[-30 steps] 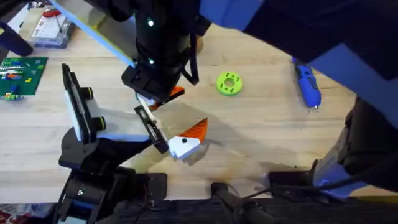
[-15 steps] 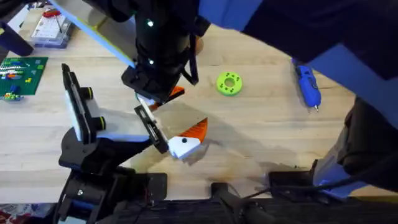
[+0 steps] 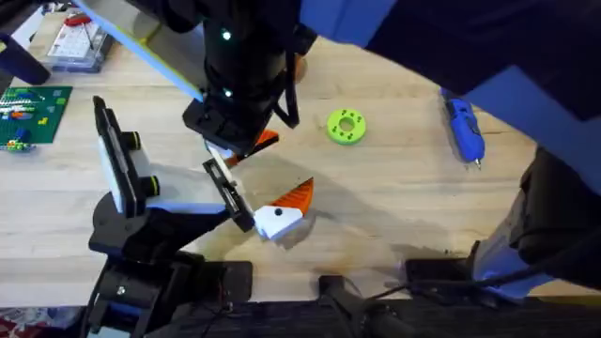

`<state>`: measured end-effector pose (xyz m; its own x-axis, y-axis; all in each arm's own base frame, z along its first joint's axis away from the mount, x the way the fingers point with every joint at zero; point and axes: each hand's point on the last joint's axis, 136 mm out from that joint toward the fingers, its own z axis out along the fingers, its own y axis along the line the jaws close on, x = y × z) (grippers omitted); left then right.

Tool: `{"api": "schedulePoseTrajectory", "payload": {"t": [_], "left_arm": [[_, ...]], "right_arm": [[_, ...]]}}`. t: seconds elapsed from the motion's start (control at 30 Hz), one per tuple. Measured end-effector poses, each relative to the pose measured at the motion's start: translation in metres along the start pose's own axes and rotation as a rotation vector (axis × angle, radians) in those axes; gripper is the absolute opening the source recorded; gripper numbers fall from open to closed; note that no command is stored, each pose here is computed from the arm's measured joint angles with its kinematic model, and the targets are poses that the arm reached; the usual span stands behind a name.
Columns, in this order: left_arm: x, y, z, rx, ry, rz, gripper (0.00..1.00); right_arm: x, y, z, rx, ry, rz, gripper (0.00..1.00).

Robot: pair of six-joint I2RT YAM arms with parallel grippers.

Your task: Pick up the gripper from the table and insert it into the empty holder that is missing its gripper. Then pick up a screw, insert it into the mounting hole, and use the screwdriver to tighten it. Finally, clean up the table by picking up the vegetable and placing it into the bucket.

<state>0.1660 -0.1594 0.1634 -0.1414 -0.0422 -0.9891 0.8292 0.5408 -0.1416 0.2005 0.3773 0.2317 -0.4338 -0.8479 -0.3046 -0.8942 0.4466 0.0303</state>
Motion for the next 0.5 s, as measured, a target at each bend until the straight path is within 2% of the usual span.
{"api": "schedulePoseTrajectory", "payload": {"t": [0.5], "left_arm": [[0.0,0.0,0.0,0.0,0.0,0.0,0.987]], "right_arm": [[-0.0001,-0.0002,0.004,0.0,0.009,0.0,0.008]]}}
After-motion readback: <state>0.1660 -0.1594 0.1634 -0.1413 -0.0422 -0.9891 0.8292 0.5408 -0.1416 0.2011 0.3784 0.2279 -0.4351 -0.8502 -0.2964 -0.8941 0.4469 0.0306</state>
